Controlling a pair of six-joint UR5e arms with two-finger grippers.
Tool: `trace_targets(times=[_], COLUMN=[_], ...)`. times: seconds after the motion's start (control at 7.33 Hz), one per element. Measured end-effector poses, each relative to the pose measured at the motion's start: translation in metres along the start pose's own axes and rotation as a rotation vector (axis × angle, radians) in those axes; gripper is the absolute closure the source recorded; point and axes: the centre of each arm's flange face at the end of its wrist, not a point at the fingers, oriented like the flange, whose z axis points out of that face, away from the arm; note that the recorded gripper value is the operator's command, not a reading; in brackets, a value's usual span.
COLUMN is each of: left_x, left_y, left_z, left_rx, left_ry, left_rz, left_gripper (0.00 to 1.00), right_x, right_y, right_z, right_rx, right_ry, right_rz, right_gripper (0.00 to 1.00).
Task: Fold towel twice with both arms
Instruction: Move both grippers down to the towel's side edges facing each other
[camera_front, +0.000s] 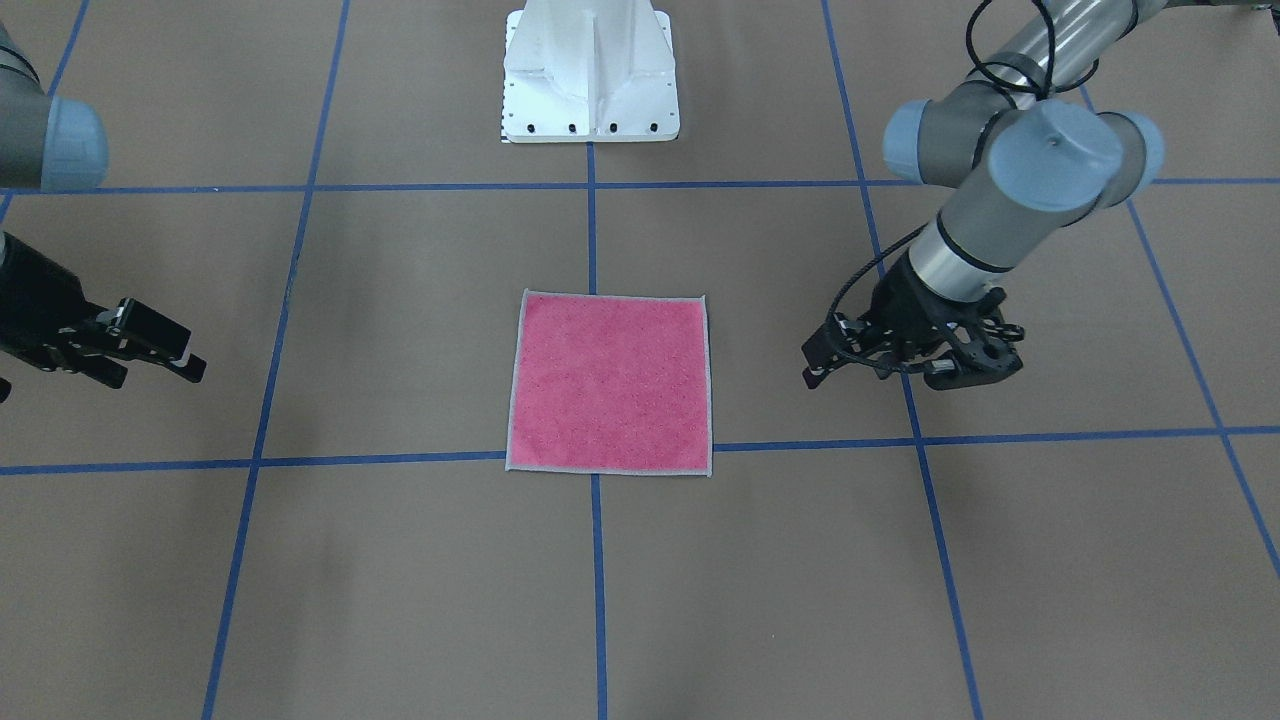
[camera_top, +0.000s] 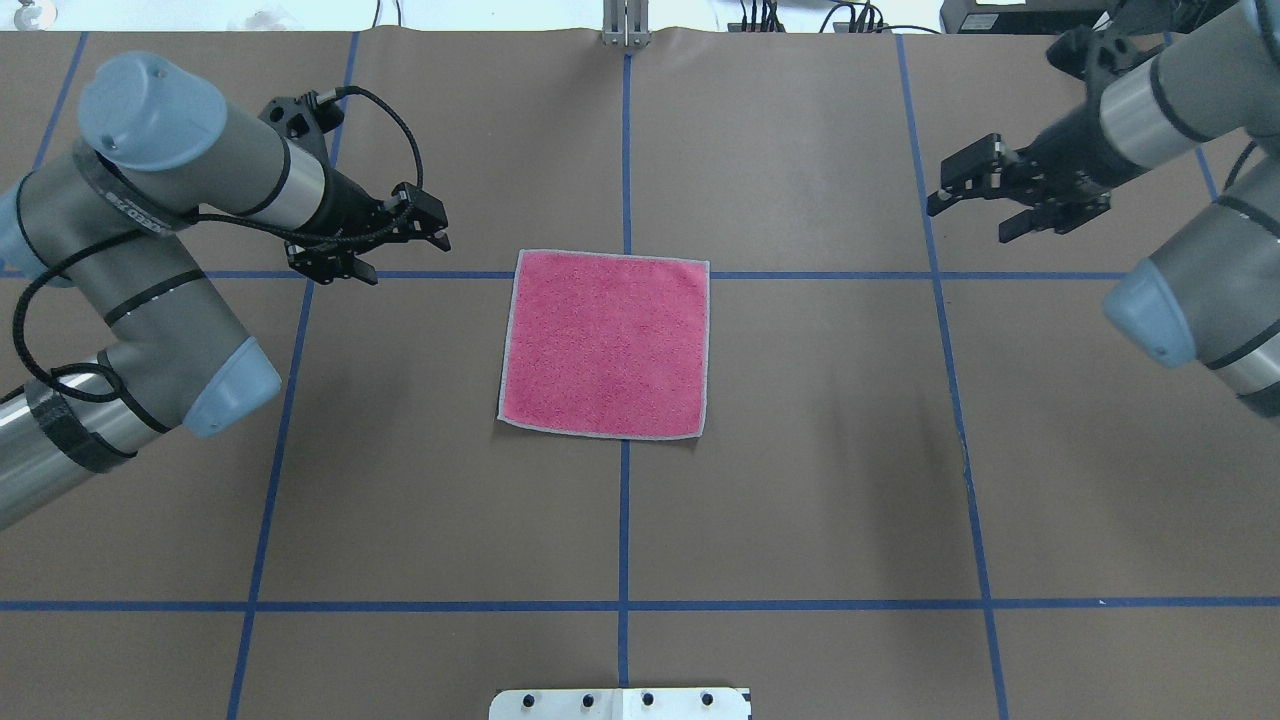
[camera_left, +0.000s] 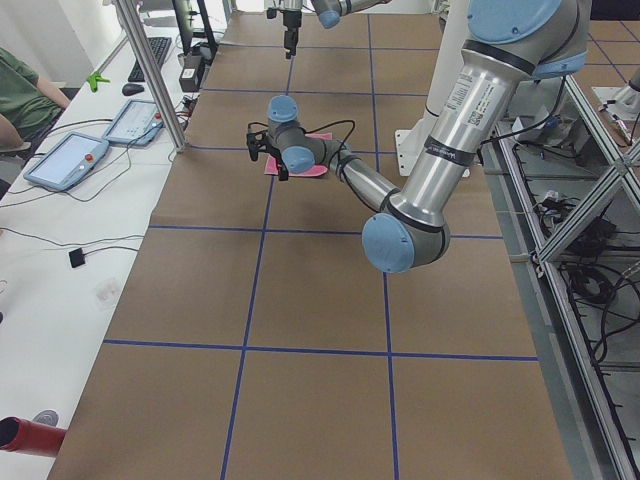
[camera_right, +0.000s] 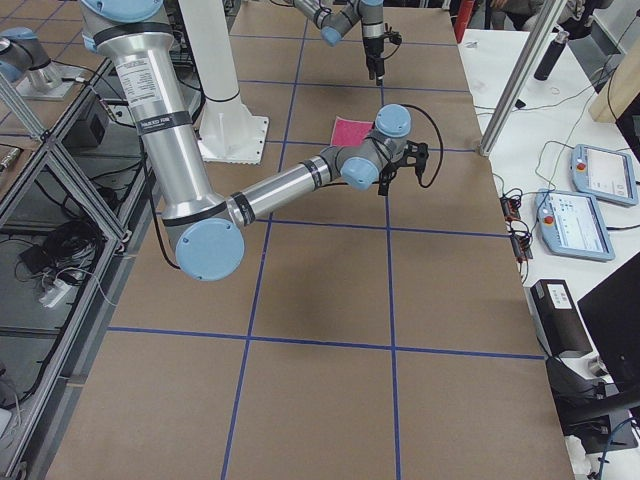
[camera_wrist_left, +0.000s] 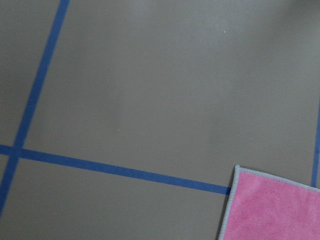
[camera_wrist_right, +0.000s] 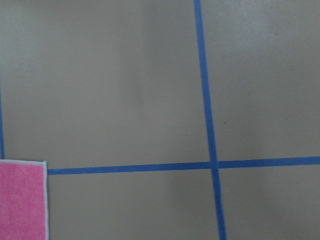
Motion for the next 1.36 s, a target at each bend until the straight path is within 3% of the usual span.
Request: trace_targets(times=[0.41,0.82,1.36], left_x=[0.023,0.031,0.028], left_y=[0.064,0.098,0.116], left_z=[0.037,0.062,0.08], left_rx=[-0.037,-0.051,-0.076], left_ry=[0.033,0.034,0.013], left_rz=[-0.068,-0.076,-0.067], left_gripper=[0.0,0.02,0.28], right_x=[-0.068,-0.097,-0.114], right_y=[0.073,0.124,0.152], right_z=[0.067,0.111,0.133], right_rx=[0.017,-0.005,-0.051], right_ry=[-0.044,-0.082,-0.086], right_rz=[0.063,0.076,0.094], right_gripper=[0.0,0.0,0.0])
